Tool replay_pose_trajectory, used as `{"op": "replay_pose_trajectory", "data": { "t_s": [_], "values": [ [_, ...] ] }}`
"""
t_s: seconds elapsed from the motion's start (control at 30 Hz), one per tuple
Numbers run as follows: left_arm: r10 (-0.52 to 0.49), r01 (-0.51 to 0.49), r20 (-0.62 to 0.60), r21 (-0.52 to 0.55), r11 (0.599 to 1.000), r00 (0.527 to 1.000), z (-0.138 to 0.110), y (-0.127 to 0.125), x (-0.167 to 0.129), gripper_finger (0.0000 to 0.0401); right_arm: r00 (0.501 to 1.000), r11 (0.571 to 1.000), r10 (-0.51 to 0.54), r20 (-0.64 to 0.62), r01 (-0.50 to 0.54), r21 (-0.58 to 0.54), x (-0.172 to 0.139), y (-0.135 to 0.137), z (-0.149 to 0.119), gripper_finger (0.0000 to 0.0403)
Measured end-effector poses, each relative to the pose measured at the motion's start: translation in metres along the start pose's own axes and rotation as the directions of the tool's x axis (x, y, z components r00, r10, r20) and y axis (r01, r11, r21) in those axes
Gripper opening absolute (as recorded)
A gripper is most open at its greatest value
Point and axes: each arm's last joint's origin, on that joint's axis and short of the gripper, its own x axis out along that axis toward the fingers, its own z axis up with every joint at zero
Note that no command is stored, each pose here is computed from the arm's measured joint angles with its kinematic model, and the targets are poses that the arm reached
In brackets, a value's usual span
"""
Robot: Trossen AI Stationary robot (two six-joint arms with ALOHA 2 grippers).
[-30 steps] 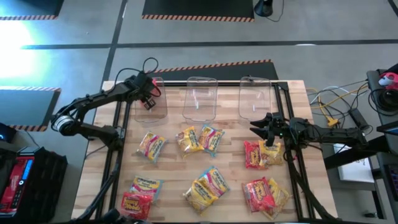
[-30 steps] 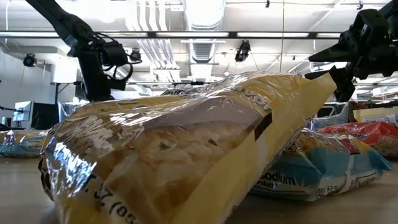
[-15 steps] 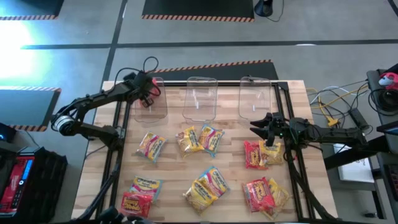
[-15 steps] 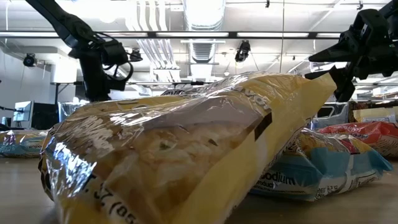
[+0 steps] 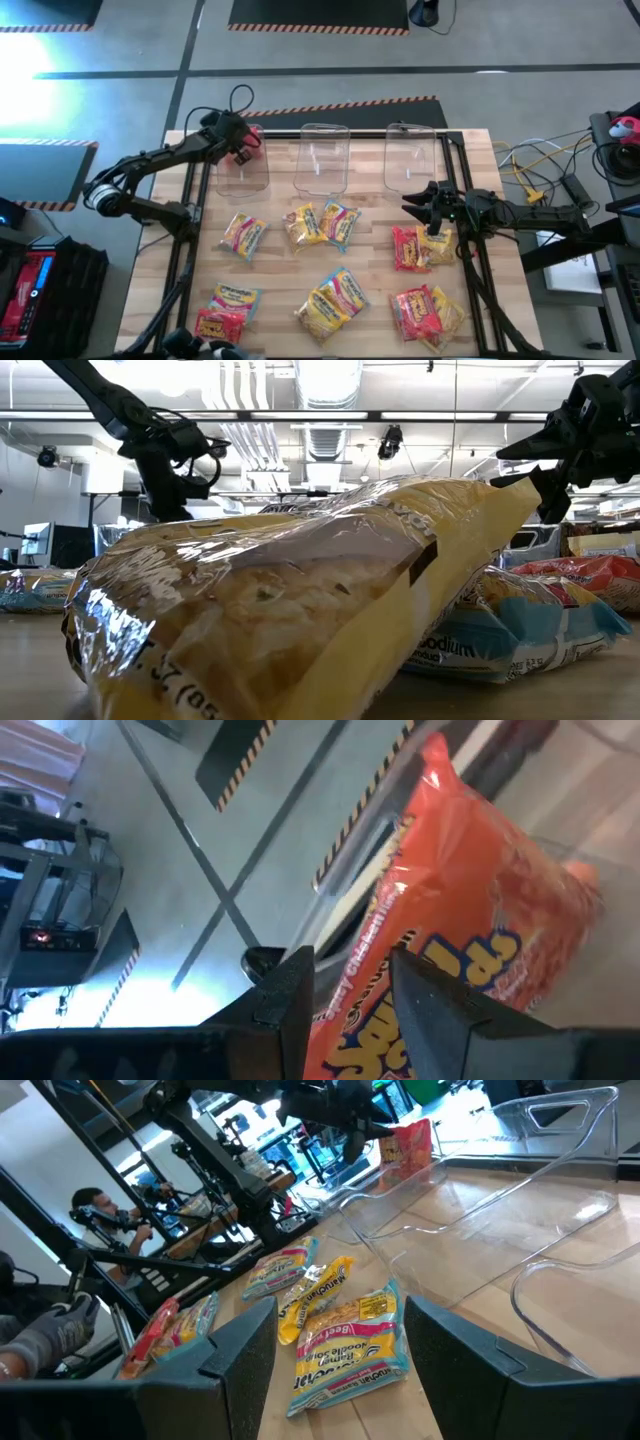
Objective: Sort Maruchan noodles
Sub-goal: Put the orange noodle pack into the left transparent bin, then put the yellow noodle pack into the middle transparent bin
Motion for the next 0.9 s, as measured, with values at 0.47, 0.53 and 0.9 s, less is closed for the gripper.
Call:
{"op": "replay_pose_trajectory", "data": {
  "t_s": [0.47, 0.53, 0.9],
  "values": [
    [0.033, -0.026, 0.091, -0.076, 0.997, 0.995, 0.012, 0.021, -0.039, 0.0114, 1.0, 1.0, 0.0, 0.0, 0.0, 0.0, 0.0, 0.0, 0.0, 0.0208],
    [0.01, 0.001, 0.102, -0.107, 0.994, 0.995, 0.011, 0.022, -0.053, 0.0114, 1.0, 1.0, 0.0, 0.0, 0.0, 0.0, 0.0, 0.0, 0.0, 0.0208],
    [-0.437, 0.517, 0.286, -0.337, 0.787, 0.853, -0.003, 0.01, -0.114, 0.0114, 1.0, 1.0, 0.0, 0.0, 0.0, 0.0, 0.0, 0.0, 0.0, 0.0208]
  ]
}}
